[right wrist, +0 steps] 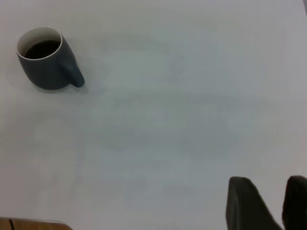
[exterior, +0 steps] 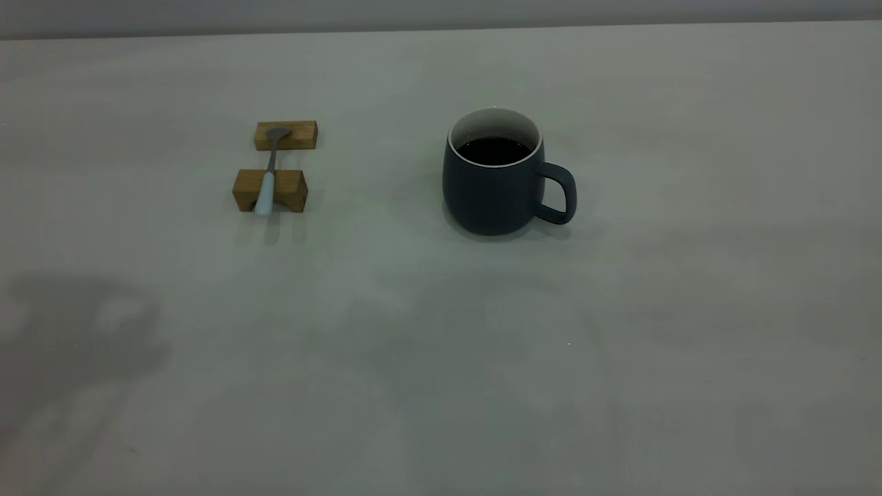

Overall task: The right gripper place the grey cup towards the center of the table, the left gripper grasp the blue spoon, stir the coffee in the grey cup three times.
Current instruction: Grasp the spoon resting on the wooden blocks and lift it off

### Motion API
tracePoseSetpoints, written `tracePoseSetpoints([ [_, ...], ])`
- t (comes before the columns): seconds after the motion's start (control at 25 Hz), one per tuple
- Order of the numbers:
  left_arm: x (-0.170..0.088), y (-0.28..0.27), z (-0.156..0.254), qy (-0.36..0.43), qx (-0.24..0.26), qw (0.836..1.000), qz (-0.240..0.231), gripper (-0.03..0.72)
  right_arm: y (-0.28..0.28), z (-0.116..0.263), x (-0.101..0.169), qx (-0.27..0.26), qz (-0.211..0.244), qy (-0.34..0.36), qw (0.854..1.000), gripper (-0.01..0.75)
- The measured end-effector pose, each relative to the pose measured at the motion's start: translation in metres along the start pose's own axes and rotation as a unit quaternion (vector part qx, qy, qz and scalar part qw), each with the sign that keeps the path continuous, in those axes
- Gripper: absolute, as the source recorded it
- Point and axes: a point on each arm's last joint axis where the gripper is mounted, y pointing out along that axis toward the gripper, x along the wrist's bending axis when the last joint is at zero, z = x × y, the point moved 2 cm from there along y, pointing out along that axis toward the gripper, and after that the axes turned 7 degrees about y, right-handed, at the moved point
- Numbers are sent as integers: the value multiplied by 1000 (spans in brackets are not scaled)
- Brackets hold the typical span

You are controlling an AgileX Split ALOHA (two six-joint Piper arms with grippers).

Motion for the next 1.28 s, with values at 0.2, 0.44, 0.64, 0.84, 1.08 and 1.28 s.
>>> tracePoseSetpoints([
  [0.2,11,52,-19,-20,73,997,16,596,0,0,0,0,0,0,1000,236],
  [0.44,8,111,-22,-16,146,989,30,595,0,0,0,0,0,0,1000,236],
  [0.64,12,159,-17,-39,194,980,29,595,0,0,0,0,0,0,1000,237],
  [0.84,11,205,-17,-34,217,975,28,595,0,0,0,0,0,0,1000,237],
  [1.08,2,249,-24,-17,228,973,32,595,0,0,0,0,0,0,1000,237],
  [1.28,2,275,-24,-10,240,970,34,595,0,0,0,0,0,0,1000,237],
])
